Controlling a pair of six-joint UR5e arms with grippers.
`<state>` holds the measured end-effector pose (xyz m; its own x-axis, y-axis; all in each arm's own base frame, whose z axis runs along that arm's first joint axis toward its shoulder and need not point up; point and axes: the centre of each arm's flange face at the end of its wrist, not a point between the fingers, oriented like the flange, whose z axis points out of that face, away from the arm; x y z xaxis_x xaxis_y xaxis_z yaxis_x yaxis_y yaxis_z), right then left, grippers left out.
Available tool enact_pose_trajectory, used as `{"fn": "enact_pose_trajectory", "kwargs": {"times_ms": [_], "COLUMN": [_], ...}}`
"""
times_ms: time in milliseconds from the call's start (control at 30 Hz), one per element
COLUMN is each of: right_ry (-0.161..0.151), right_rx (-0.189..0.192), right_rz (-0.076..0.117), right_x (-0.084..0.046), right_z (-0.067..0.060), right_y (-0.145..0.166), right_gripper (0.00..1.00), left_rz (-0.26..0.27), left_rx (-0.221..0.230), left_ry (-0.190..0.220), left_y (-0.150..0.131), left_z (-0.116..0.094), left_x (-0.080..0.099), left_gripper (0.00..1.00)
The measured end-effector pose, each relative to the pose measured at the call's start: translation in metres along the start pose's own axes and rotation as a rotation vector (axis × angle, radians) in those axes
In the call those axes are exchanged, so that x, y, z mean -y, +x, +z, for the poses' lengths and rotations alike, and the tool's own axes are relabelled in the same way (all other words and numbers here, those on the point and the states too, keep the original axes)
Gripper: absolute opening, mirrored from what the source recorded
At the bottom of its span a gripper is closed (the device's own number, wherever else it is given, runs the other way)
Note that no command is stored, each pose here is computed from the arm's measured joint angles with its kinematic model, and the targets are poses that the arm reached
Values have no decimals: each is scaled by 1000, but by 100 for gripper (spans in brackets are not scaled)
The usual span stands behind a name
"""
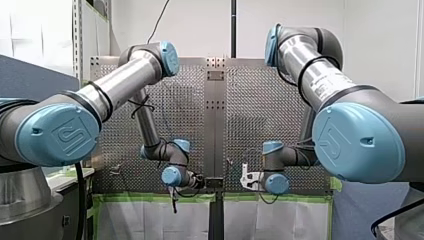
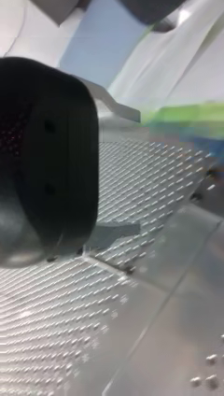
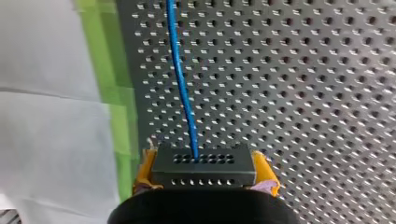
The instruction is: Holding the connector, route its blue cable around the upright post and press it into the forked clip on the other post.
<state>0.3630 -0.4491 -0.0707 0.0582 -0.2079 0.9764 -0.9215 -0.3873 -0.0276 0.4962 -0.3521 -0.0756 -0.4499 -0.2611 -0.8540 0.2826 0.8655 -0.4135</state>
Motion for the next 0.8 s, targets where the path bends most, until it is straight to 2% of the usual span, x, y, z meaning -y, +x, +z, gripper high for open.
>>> {"fn": "enact_pose_trajectory", "kwargs": {"times_ms": [167, 300, 467, 800], "right_ry": [3, 6, 16, 40], "right_rx": [53, 65, 55, 40], "right_rz": [-35, -43, -47, -50], "right_x": [2, 3, 8, 18], "right_z": [2, 5, 10, 20], "right_y": [-18, -20, -16, -8], "right_gripper": [0, 0, 0, 0], "left_rz": [1, 6, 30, 119], "left_rx": [7, 28, 45, 40], "left_ry": [57, 70, 51, 1], "left_y": [-18, -34, -37, -24], "left_z": [-7, -10, -14, -23], "left_x": [14, 25, 33, 47], "left_gripper": [100, 100, 100, 100]}}
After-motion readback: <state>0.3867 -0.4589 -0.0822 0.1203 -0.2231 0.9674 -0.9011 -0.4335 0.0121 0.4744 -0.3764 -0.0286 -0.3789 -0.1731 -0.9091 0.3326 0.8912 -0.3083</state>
